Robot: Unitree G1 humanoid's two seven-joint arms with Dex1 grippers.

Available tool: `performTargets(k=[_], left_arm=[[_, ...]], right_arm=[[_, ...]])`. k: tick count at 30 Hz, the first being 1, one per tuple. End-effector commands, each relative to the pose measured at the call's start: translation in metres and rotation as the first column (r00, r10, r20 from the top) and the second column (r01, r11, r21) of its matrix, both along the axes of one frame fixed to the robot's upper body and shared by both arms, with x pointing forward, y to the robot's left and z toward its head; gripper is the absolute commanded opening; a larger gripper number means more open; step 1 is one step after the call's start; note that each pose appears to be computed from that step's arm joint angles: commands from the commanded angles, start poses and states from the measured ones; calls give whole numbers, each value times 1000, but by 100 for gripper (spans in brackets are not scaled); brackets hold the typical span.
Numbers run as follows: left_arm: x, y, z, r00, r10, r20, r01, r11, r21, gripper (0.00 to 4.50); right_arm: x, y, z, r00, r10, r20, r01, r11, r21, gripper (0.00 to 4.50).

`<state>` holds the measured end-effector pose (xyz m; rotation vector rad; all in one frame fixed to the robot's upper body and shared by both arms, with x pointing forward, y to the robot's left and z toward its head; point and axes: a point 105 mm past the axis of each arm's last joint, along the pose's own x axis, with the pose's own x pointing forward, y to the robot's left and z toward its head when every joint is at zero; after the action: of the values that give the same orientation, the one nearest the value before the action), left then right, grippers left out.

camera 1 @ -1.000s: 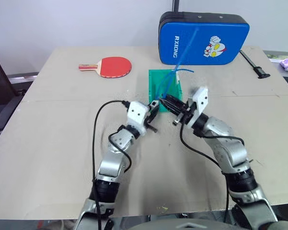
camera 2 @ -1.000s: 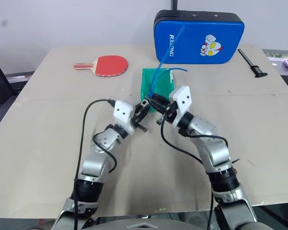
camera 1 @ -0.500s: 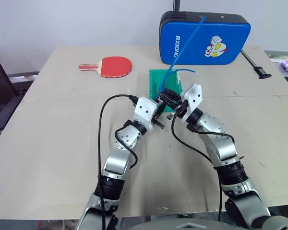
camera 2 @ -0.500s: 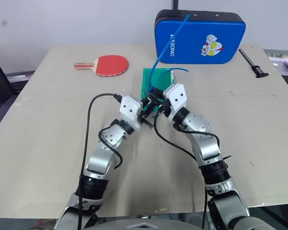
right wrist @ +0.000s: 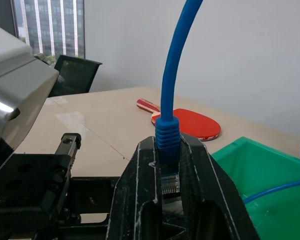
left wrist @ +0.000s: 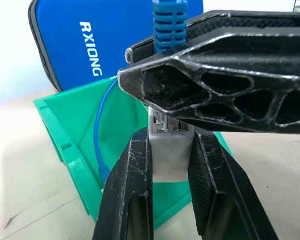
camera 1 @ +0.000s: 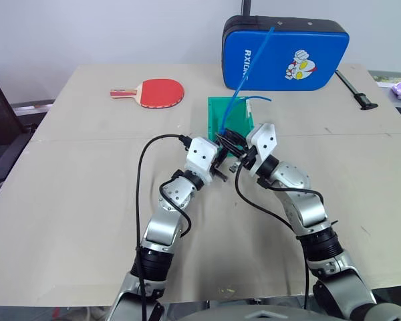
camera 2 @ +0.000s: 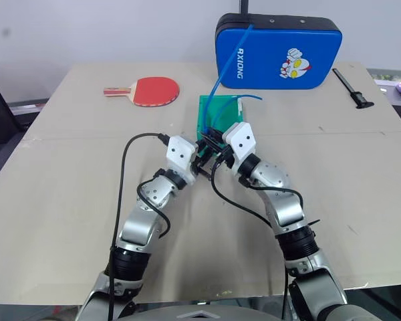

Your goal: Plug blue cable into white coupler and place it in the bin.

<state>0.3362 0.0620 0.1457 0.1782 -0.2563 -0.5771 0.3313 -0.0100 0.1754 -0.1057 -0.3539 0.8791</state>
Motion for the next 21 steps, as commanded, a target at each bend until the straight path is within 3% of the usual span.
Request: performTargets(k=[1,9,13,21], left_arm=[[-7,-6,28,995,-19,99,23,999,-44,36],[-9,-10,25,996,-30,86,34,998,-46,36],[-10,-10,25,996,-27,82,31,998,-50,36],[-14,-11,16,998,-56,27,58,996,-63,36]], right_arm=[[2,0,-14,998,-46,-37,45,998,-39,0],[15,-11,-42,960,-227,-166,211,972,-107,0],[10,-3,-57,948,-226,-224,196,969,-148,0],[-4,0,-112,923,-187,-336,100,961,-260,0]])
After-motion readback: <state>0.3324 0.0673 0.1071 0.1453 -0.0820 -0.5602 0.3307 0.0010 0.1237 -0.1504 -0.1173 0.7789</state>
